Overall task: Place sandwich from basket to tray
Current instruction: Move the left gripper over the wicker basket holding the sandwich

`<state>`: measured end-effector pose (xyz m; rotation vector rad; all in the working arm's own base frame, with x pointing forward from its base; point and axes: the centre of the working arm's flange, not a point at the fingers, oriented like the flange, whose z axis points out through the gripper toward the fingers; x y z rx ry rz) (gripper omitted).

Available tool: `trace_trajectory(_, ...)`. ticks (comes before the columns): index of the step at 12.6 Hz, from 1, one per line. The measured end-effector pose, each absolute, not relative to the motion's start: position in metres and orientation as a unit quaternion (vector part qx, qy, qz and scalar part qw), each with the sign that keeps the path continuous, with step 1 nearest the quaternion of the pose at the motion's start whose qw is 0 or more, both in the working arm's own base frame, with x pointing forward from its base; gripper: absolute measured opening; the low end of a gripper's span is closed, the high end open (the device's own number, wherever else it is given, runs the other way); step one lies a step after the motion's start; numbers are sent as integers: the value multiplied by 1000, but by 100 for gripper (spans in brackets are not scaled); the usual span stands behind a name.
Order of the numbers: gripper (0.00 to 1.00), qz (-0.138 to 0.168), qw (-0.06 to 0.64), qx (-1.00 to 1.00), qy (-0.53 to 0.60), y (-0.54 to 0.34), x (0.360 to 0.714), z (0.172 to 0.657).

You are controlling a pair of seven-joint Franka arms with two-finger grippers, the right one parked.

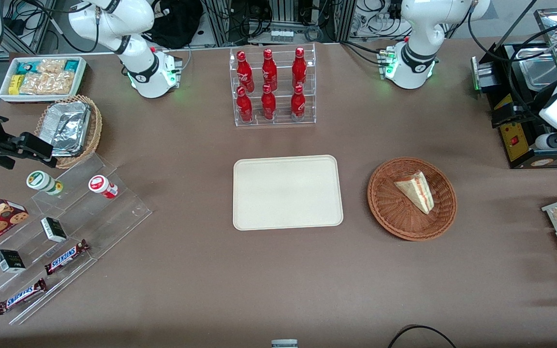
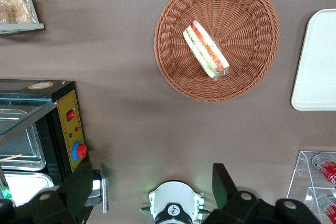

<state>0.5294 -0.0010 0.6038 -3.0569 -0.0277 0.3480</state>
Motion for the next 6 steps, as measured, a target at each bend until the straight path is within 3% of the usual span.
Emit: trace_trajectory(6,100,136,28,-990,7,-4,533,579)
